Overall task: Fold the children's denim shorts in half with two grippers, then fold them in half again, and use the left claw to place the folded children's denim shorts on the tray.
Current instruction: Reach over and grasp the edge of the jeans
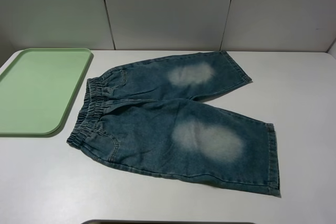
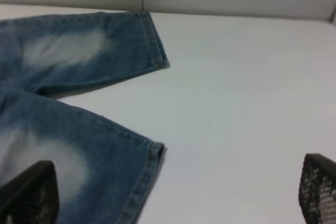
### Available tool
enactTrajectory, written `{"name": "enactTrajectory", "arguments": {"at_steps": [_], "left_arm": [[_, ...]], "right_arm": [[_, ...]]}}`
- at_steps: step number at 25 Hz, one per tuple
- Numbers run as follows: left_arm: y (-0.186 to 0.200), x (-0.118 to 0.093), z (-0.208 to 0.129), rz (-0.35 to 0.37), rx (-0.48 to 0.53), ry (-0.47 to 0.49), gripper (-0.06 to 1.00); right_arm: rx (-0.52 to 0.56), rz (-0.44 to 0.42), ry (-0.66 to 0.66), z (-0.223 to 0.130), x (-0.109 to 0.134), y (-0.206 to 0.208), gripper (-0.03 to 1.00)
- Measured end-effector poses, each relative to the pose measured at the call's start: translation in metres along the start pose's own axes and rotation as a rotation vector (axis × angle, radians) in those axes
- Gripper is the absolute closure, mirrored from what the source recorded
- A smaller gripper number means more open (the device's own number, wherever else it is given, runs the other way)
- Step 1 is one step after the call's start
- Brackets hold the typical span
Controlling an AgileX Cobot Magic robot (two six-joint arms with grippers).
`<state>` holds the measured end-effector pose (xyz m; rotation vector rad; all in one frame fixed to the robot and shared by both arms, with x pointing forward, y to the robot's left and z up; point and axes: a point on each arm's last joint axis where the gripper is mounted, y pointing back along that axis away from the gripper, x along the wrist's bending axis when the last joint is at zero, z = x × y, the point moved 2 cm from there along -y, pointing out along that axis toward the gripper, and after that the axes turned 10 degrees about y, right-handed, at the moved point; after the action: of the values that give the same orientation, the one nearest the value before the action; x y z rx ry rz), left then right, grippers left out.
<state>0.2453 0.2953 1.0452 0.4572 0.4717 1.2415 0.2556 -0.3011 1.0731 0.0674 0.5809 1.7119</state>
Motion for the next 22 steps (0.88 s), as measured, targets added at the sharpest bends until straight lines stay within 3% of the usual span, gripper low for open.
{"name": "enactTrajectory", "arguments": {"at_steps": [9,11,13,18,22], "left_arm": [[-0.017,-0.011,0.056,-0.108,0.166,-0.362,-0.01],[-0.021,-0.013,0.061,-0.128,0.184,-0.397,-0.01],[-0.039,-0.018,0.074,-0.148,0.221,-0.526,-0.01],[-0.076,-0.026,0.083,-0.154,0.329,-0.746,-0.01],[-0.107,-0.032,0.086,-0.152,0.414,-0.863,-0.01]], "right_arm": [[0.15,0.226,0.274,0.039,0.005,-0.045,0.27],[0.176,0.28,0.349,0.043,0.011,-0.058,0.27],[0.213,0.336,0.436,0.044,0.019,-0.07,0.27],[0.287,0.411,0.692,0.045,0.036,-0.097,0.27],[0.346,0.437,0.905,0.038,0.054,-0.12,0.27]]}}
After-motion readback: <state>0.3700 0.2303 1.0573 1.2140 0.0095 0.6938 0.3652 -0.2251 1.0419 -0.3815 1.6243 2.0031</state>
